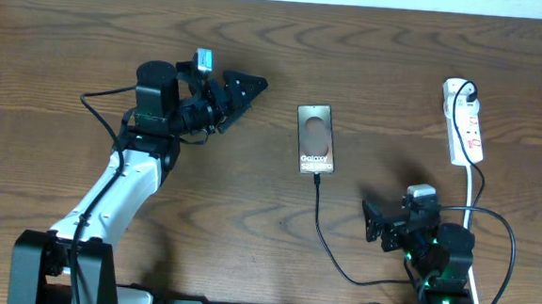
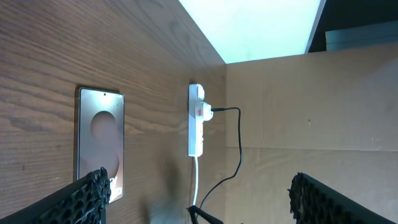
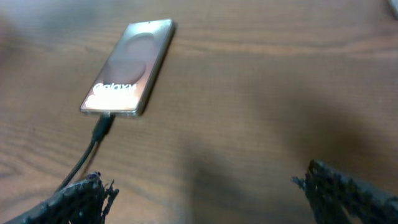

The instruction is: Plug charger to phone and switch on socket

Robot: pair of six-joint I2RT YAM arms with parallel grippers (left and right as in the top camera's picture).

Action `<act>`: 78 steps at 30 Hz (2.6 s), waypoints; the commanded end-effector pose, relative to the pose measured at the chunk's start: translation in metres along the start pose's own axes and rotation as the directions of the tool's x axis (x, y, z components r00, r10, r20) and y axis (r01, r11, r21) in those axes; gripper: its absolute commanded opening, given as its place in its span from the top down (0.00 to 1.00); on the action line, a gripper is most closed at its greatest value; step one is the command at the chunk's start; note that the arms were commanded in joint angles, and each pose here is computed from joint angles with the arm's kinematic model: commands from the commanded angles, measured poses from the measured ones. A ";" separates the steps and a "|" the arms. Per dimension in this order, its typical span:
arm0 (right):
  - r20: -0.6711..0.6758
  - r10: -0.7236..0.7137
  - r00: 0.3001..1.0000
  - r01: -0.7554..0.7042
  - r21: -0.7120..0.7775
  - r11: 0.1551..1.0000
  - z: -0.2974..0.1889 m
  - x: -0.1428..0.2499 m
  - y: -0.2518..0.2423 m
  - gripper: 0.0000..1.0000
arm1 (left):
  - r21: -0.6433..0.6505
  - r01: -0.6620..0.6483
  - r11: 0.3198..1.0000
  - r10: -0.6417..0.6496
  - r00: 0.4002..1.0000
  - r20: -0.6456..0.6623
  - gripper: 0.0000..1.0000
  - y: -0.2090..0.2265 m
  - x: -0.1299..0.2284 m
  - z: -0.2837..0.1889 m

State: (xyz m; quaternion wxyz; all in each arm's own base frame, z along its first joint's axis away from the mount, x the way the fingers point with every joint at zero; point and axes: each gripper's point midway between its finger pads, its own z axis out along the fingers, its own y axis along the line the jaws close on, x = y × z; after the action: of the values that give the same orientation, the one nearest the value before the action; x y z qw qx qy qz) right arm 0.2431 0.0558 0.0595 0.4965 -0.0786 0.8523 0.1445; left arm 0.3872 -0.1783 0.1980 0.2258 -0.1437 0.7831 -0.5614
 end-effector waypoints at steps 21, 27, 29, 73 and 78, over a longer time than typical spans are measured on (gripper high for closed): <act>0.308 -0.118 0.944 0.124 -0.001 0.992 -0.035 -0.064 0.017 0.01 | 0.019 -0.035 0.999 0.035 0.999 0.010 0.07 -0.011 -0.003 -0.004; 0.398 -0.148 0.905 0.157 0.011 0.988 -0.048 -0.082 0.021 0.01 | 0.019 -0.035 0.999 0.035 0.999 0.010 0.07 -0.011 -0.003 -0.004; 0.432 -0.159 0.888 0.168 0.016 0.986 -0.054 -0.089 0.023 0.01 | 0.019 -0.035 0.999 0.035 0.999 0.010 0.07 -0.011 -0.003 -0.004; 0.425 -0.157 0.891 0.166 0.015 0.986 -0.053 -0.087 0.023 0.01 | 0.016 -0.031 0.999 0.030 1.000 0.008 0.06 -0.009 -0.003 -0.003; 0.425 -0.157 0.891 0.167 0.015 0.986 -0.053 -0.087 0.023 0.01 | 0.034 -0.055 0.998 0.054 0.998 0.019 0.07 -0.022 -0.003 -0.009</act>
State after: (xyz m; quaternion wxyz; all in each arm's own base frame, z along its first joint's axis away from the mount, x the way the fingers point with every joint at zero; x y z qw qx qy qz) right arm 0.2372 0.0575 0.1636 0.6787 -0.1135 0.7145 0.1262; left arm 0.3869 -0.1783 0.1980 0.2251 -0.1440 0.7833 -0.5613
